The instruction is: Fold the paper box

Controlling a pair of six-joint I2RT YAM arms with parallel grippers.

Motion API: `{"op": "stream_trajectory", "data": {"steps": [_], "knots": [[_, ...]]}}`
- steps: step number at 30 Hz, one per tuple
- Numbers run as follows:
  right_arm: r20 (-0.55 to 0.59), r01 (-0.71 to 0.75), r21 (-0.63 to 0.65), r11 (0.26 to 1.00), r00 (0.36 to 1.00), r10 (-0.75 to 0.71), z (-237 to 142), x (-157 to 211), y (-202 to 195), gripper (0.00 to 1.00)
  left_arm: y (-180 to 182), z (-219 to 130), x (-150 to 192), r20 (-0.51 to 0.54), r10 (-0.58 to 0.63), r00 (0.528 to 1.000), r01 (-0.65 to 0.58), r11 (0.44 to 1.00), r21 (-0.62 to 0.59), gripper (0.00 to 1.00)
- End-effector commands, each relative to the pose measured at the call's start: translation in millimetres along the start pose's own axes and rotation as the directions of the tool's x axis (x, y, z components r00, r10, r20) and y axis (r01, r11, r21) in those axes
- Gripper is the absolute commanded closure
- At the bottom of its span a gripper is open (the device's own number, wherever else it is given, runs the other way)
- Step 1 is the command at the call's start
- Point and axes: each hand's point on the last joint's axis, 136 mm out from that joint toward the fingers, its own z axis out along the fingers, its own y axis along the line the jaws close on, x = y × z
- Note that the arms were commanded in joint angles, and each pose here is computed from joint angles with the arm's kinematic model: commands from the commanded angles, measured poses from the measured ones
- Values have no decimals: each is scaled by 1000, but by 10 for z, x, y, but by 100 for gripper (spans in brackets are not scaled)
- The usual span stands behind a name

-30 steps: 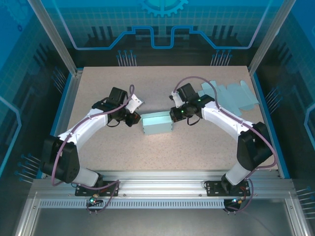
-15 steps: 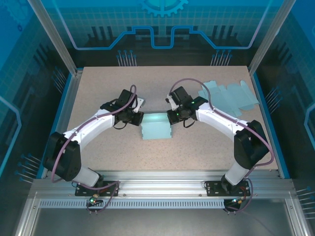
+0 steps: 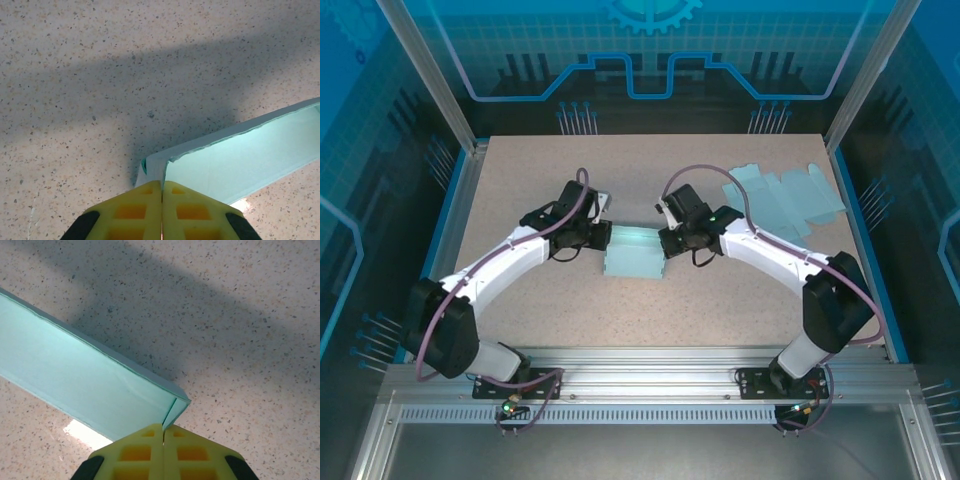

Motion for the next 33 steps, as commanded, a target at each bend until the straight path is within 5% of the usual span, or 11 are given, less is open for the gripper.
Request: {"op": "stream_trajectory", "data": {"steps": [1, 13, 33], "knots": [[101, 64, -38, 997, 993, -60, -94, -171, 210, 100, -269, -142, -247, 91, -5, 996, -3, 996, 92, 91], [113, 121, 139, 983, 984, -137, -37, -173, 87, 100, -288, -208, -294, 104, -7, 995, -3, 995, 95, 91], [86, 184, 202, 962, 975, -205, 38, -158, 184, 100, -258, -129, -237, 122, -108, 987, 95, 989, 112, 88]]}}
